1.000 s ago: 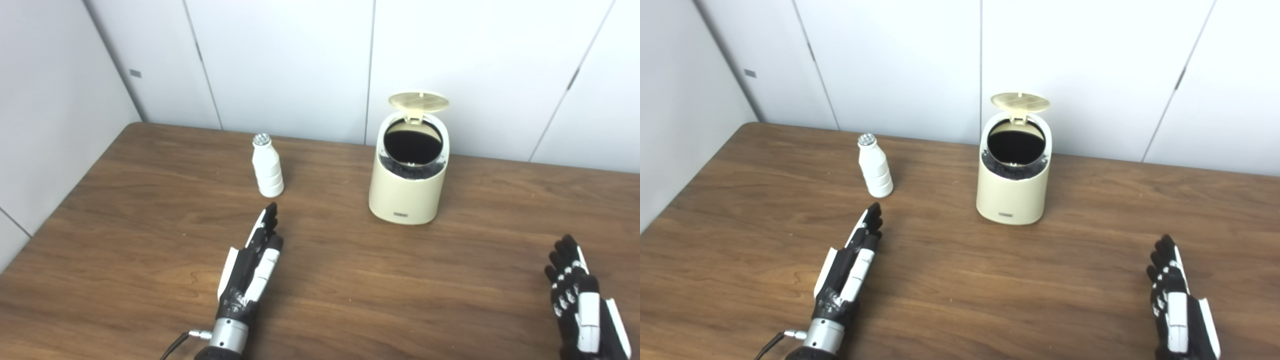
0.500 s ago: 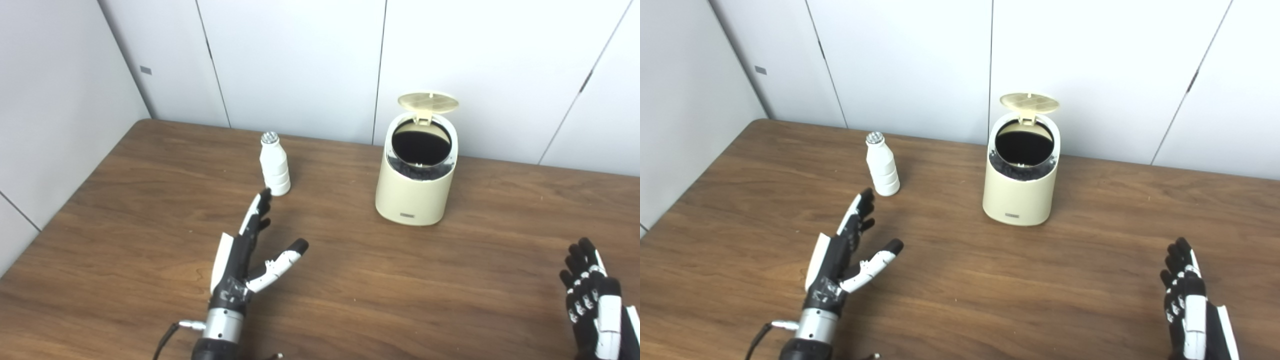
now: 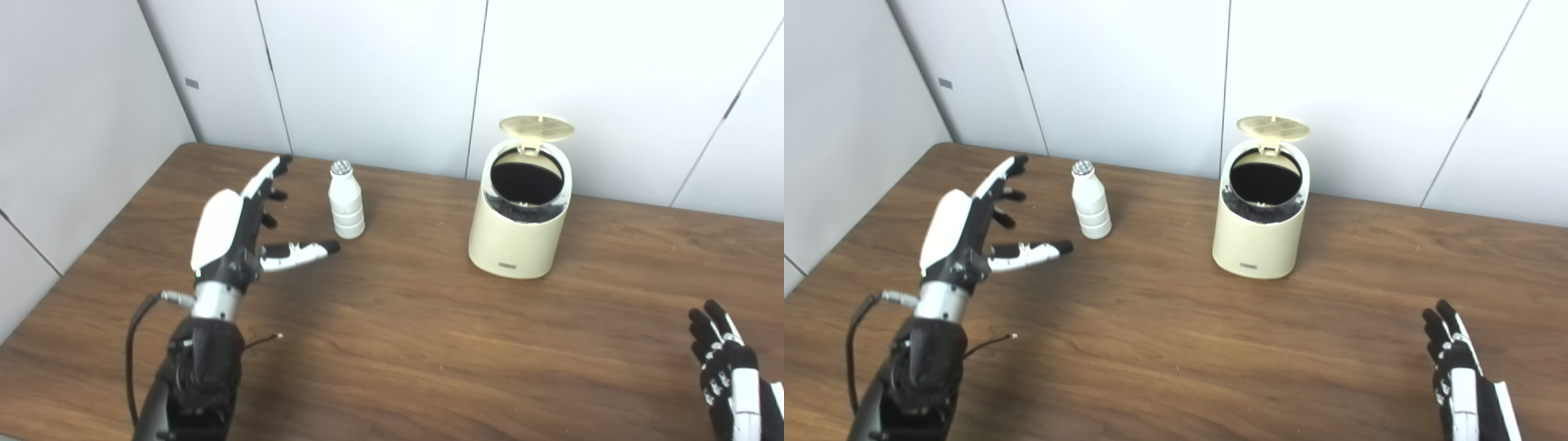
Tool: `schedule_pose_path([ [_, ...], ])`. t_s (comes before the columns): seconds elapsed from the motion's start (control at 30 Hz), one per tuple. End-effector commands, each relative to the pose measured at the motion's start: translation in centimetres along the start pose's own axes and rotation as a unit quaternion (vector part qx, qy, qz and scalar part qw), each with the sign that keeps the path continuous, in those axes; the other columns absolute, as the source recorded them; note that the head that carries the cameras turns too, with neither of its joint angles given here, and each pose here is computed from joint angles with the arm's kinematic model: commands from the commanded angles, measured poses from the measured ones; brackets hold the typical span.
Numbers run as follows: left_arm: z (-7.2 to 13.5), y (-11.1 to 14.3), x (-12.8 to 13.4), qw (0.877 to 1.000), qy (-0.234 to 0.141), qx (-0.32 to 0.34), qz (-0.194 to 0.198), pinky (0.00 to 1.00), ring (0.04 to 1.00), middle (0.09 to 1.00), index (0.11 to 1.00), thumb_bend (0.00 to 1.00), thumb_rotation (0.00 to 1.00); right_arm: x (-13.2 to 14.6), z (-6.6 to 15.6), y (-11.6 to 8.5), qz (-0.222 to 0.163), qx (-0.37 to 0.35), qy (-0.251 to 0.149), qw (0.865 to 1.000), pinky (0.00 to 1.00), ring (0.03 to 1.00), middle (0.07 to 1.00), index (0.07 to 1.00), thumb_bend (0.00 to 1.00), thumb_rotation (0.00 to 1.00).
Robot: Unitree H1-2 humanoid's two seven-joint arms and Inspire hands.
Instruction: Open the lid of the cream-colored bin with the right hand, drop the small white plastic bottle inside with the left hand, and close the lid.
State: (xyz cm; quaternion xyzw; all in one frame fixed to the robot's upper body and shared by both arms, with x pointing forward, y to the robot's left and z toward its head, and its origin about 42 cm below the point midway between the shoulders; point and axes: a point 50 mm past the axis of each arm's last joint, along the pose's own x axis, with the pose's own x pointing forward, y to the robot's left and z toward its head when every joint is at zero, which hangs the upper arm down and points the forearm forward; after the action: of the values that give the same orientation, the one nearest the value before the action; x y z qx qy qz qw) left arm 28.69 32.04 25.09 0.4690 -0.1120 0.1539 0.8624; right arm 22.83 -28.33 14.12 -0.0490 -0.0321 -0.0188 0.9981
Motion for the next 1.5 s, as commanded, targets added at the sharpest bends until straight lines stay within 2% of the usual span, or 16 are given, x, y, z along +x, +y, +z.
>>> schedule_pose_path([
  [0.0,0.4,1.2,1.6,0.999,-0.003,0.04,0.014,0.62,0.788,0.844,0.89,1.0,0.35,0.4,1.5,-0.2,-0.001,-0.003,-0.028,1.0,0.93,0.96,0.928,0.938,0.66,1.0],
  [0.07,0.4,1.1,2.4,0.998,0.006,0.055,0.01,0.63,0.804,0.844,0.889,1.0,0.38,0.5,1.6,-0.2,0.0,-0.008,-0.027,1.0,0.94,0.964,0.93,0.942,0.65,1.0],
  [0.23,-0.9,-0.6,4.8,0.999,0.002,0.044,0.008,0.6,0.764,0.811,0.85,0.99,0.36,0.4,1.8,-0.1,-0.002,-0.057,-0.031,0.998,0.91,0.947,0.921,0.944,0.65,1.0],
  [0.37,-1.5,-2.0,6.7,0.999,0.019,0.04,-0.03,0.63,0.791,0.812,0.856,1.0,0.4,0.4,2.0,0.0,-0.004,-0.067,-0.03,0.997,0.94,0.946,0.918,0.946,0.65,1.0],
  [0.47,-1.6,-2.9,7.9,0.998,0.029,0.029,-0.057,0.59,0.757,0.811,0.866,1.0,0.39,0.4,2.1,0.1,-0.003,-0.07,-0.033,0.997,0.93,0.946,0.916,0.947,0.64,1.0],
  [0.7,-2.0,-4.5,10.0,0.994,0.044,0.011,-0.096,0.63,0.804,0.83,0.871,1.0,0.4,0.4,2.3,0.3,-0.003,-0.071,-0.035,0.997,0.94,0.946,0.911,0.949,0.62,1.0],
  [0.9,-2.1,-5.7,11.0,0.991,0.06,-0.024,-0.116,0.74,0.855,0.832,0.863,1.0,0.41,0.3,2.3,0.4,-0.003,-0.074,-0.036,0.997,0.96,0.944,0.906,0.949,0.62,1.0],
  [1.0,-2.0,-6.2,11.3,0.99,0.061,-0.036,-0.12,0.68,0.818,0.816,0.863,1.0,0.4,0.3,2.4,0.5,-0.003,-0.071,-0.038,0.997,0.96,0.948,0.908,0.952,0.6,1.0],
  [1.3,-2.6,-6.5,11.6,0.99,0.068,-0.025,-0.119,0.72,0.836,0.811,0.832,1.0,0.36,0.2,2.6,0.9,-0.009,-0.071,-0.033,0.997,0.99,0.95,0.906,0.955,0.62,1.0],
  [1.37,-2.6,-6.6,11.6,0.99,0.072,-0.034,-0.118,0.7,0.81,0.785,0.819,1.0,0.35,0.2,2.6,0.9,-0.009,-0.071,-0.035,0.997,1.0,0.949,0.903,0.957,0.61,1.0],
  [1.47,-2.6,-6.6,11.5,0.989,0.075,-0.051,-0.117,0.62,0.719,0.725,0.798,1.0,0.31,0.1,2.7,1.0,-0.008,-0.071,-0.038,0.997,1.0,0.944,0.9,0.951,0.59,1.0],
])
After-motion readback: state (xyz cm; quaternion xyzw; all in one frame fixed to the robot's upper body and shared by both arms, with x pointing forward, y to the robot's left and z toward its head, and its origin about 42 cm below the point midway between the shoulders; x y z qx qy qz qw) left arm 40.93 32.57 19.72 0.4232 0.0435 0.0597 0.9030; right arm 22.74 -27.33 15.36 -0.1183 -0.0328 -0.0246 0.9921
